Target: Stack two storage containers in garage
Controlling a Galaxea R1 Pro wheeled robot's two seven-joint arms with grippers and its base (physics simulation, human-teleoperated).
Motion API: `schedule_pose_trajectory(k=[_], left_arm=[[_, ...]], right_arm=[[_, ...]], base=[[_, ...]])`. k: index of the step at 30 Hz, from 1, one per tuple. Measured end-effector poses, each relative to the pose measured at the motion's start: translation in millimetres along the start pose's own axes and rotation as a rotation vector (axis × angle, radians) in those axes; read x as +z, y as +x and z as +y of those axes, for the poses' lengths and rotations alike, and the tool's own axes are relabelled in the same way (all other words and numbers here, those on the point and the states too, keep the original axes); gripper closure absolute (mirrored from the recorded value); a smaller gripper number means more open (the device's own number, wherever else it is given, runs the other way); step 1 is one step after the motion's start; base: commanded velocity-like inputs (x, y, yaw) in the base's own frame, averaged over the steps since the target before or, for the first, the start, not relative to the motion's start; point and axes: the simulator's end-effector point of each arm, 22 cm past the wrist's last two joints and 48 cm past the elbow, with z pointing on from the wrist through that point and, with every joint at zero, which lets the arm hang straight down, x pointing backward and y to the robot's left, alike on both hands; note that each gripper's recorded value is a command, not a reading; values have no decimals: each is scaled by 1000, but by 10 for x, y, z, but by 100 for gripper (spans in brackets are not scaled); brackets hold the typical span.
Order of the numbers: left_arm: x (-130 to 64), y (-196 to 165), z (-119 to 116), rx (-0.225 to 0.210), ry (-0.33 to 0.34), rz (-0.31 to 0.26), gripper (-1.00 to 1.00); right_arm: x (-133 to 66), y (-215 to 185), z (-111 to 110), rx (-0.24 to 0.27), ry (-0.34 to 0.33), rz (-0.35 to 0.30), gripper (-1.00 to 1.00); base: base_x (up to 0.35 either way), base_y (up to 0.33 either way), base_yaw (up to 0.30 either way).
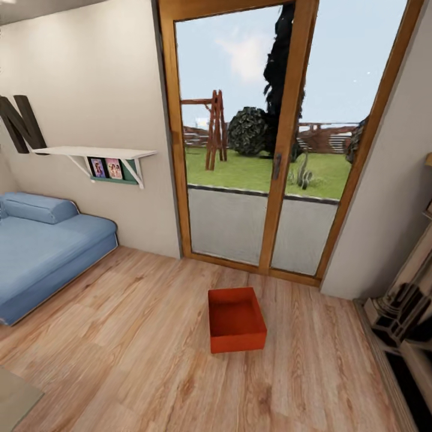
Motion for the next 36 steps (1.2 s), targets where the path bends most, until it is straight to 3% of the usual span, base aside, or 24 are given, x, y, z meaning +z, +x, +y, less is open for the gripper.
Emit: schedule_pose_trajectory(k=[20, 36], left_arm=[[0, -1, 5, -2, -1, 0, -100], [-2, 1, 10, -3, -1, 0, -100]], right_arm=[[0, -1, 0, 0, 0, 0, -100], [-2, 4, 0, -1, 0, 0, -100]], base=[[88, -301, 4], [214, -12, 0]])
